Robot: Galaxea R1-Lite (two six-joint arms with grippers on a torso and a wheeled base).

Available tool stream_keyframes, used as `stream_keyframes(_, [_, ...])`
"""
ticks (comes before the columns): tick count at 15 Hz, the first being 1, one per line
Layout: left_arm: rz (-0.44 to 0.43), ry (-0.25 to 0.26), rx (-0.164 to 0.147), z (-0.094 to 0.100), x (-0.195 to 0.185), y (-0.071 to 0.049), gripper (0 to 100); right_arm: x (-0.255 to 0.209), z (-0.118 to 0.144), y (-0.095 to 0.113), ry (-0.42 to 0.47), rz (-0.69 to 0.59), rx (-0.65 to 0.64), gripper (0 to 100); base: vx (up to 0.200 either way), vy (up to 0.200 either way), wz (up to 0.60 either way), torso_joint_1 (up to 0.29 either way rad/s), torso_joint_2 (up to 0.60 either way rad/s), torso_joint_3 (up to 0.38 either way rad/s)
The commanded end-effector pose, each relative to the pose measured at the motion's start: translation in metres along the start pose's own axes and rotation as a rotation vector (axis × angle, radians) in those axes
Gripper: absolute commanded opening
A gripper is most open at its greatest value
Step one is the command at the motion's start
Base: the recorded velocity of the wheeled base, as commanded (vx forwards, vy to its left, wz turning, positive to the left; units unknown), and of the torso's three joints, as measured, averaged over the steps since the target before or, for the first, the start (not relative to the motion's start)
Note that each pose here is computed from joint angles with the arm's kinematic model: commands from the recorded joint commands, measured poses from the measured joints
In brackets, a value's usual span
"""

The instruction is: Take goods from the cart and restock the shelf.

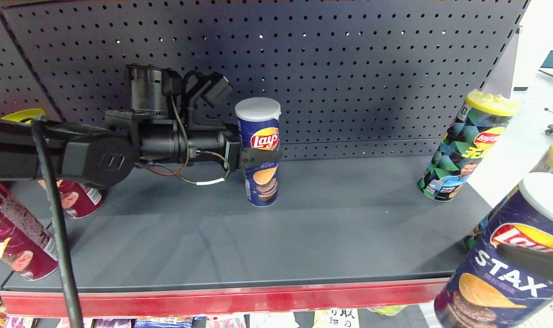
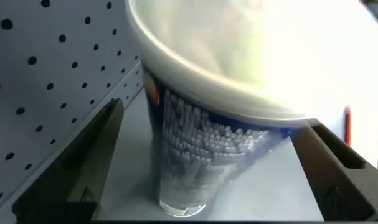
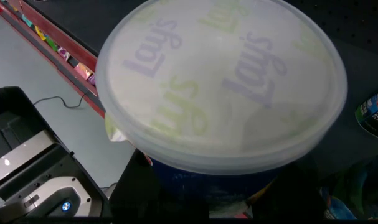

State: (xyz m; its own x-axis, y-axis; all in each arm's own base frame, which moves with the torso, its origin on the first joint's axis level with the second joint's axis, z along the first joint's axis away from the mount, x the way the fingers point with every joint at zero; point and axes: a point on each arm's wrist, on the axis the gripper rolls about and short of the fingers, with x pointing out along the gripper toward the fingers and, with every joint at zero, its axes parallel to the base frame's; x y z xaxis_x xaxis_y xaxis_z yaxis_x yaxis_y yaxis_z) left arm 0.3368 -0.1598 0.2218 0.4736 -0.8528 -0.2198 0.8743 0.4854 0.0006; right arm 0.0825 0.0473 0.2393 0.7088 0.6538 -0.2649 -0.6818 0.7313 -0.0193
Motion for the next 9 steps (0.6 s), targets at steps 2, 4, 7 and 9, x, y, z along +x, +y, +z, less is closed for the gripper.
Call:
stream_keyframes(2, [0.007, -0.006, 0.013, 0.005, 0.004, -0.007, 100, 0.0, 0.0, 0.0, -0.001, -0.001, 0.0, 0, 0.0, 0.0, 0.0, 0.0, 0.0, 0.0])
stream_keyframes(4, [0.026, -0.015, 0.025, 0.01, 0.008, -0.008, 100, -0.001, 0.0, 0.0, -0.001, -0.001, -0.001, 0, 0.0, 0.0, 0.0, 0.0, 0.0, 0.0])
stream_keyframes(7, [0.041, 0.005, 0.013, 0.004, 0.012, -0.006, 100, -0.002, 0.0, 0.001, -0.006, -0.003, -0.003, 0, 0.0, 0.0, 0.0, 0.0, 0.0, 0.0])
stream_keyframes(9, [0.04, 0.013, 0.011, 0.001, 0.015, -0.004, 100, -0.003, 0.0, 0.001, -0.007, -0.003, -0.002, 0, 0.0, 0.0, 0.0, 0.0, 0.0, 0.0])
